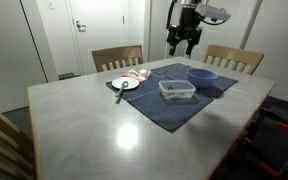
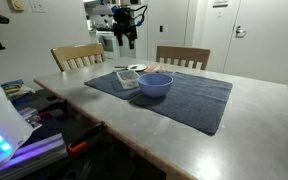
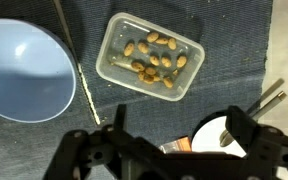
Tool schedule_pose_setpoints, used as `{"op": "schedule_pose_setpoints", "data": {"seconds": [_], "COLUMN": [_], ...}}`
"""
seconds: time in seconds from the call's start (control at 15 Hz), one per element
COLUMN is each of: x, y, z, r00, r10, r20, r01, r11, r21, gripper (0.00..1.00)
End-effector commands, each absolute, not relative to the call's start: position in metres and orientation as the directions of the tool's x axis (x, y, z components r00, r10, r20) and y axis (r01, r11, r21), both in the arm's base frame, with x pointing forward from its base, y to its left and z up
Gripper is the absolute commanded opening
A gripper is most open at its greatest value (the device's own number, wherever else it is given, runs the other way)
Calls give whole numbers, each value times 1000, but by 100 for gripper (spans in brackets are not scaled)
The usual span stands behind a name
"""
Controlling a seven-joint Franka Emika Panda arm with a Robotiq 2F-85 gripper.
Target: Pour the contents from the clear bowl into the blue bowl
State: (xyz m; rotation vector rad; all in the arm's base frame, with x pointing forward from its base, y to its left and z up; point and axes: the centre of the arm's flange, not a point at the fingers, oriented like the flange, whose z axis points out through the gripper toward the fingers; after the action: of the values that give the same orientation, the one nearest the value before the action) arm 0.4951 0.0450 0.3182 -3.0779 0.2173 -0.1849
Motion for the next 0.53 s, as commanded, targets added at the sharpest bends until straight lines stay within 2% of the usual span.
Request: {"op": "schedule_pose_setpoints", "data": {"seconds": [0.0,0.47], "x": [524,544], "y": [63,84], "z": [301,269], "r00": [987,985], "r10": [-131,-166], "r20": [97,48], "r01": [-124,-159], "r11": [-990,-981], "r21": [-73,-115], "gripper": [100,100]}}
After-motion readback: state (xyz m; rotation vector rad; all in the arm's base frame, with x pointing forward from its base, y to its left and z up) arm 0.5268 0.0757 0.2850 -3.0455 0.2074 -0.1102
